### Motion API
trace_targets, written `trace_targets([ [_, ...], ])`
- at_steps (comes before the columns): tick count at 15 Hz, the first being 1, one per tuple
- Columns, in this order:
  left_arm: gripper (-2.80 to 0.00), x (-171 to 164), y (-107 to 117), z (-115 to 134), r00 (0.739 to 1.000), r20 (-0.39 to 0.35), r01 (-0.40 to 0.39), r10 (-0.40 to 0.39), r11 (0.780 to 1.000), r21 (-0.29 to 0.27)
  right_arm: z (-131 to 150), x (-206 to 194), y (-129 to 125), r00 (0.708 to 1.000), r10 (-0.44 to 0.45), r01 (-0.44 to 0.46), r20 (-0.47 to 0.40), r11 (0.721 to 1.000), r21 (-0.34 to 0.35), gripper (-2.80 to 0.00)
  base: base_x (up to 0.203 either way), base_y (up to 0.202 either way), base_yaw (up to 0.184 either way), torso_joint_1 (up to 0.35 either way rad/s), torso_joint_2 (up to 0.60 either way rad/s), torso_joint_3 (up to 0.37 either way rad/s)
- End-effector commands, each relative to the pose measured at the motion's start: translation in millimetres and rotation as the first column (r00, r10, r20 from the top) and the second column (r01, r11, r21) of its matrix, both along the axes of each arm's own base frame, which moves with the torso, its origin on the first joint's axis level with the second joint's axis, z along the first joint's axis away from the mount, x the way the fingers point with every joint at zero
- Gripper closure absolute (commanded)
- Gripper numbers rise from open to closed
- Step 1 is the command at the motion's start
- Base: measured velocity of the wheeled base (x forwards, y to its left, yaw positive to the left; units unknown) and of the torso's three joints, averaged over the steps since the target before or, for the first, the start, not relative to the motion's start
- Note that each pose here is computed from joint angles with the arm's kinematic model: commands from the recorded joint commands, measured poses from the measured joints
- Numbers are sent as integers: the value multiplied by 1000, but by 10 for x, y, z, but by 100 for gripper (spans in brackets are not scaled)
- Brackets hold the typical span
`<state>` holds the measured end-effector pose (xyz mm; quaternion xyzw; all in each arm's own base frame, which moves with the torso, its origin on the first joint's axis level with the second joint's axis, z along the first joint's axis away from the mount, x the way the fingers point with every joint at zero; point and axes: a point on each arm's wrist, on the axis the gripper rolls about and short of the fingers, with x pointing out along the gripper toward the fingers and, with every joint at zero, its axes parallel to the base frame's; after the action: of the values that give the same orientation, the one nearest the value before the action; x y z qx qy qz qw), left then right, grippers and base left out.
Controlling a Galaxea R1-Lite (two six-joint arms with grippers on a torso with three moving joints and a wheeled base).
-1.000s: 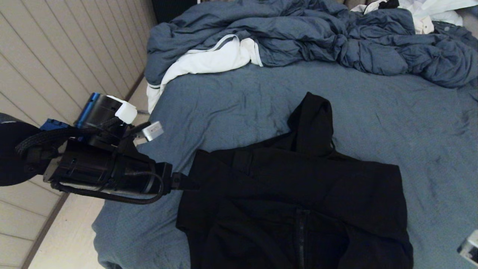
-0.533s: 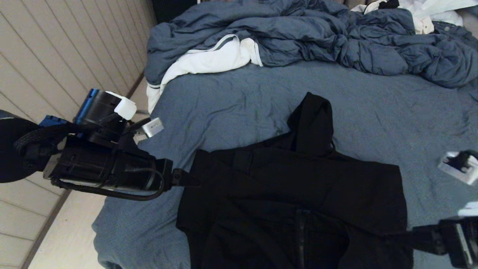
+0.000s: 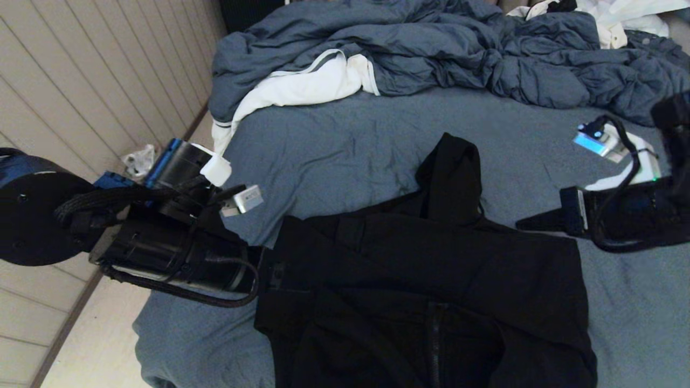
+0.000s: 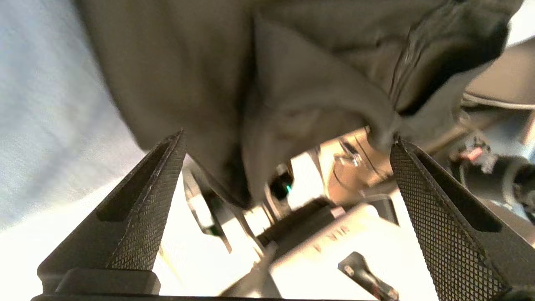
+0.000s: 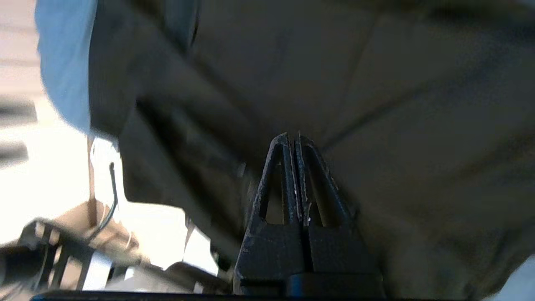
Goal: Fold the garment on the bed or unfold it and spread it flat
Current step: Unfold the black sweatshirt
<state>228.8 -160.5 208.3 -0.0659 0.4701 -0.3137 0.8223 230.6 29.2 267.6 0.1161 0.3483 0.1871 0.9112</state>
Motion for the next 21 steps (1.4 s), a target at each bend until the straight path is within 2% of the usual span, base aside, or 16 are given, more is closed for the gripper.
trace_targets([
  [1, -280, 38, -125, -79, 998, -62, 0, 1, 1000, 17, -13, 341, -4, 1000, -10, 10, -18, 1000, -1, 0, 0, 0, 0, 0, 0, 0],
  [4, -280, 155, -344, -271, 987, -155, -21, 34, 996, 82, -37, 690, 15, 1000, 7, -8, -22, 1000, -24, 0, 0, 0, 0, 0, 0, 0],
  [6, -280, 215, -510, -378, 984, -148, -78, 99, 987, 140, -43, 783, 8, 1000, 23, -23, -7, 999, -46, 0, 0, 0, 0, 0, 0, 0],
  [8, -280, 246, -560, -459, 985, -130, -90, 111, 984, 153, 36, 779, 9, 999, 30, -29, 25, 998, -51, 0, 0, 0, 0, 0, 0, 0],
  [12, -280, 310, -617, -573, 983, -142, -89, 115, 980, 175, -29, 853, 33, 998, 55, -53, 19, 996, -70, 0, 0, 0, 0, 0, 0, 0],
  [16, -280, 335, -780, -740, 981, -170, -62, 98, 978, 201, -91, 940, 39, 998, 57, -56, 5, 996, -72, 0, 0, 0, 0, 0, 0, 0],
  [18, -280, 322, -769, -739, 981, -151, -83, 119, 970, 228, -98, 966, 37, 998, 56, -56, 2, 996, -72, 0, 0, 0, 0, 0, 0, 0],
  [20, -280, 302, -760, -717, 978, -87, -156, 187, 947, 280, -115, 981, 38, 998, 57, -57, -4, 996, -72, 0, 0, 0, 0, 0, 0, 0],
  [21, -280, 292, -768, -697, 972, -67, -195, 223, 937, 289, -115, 981, 38, 998, 57, -57, -4, 996, -72, 0, 0, 0, 0, 0, 0, 0],
])
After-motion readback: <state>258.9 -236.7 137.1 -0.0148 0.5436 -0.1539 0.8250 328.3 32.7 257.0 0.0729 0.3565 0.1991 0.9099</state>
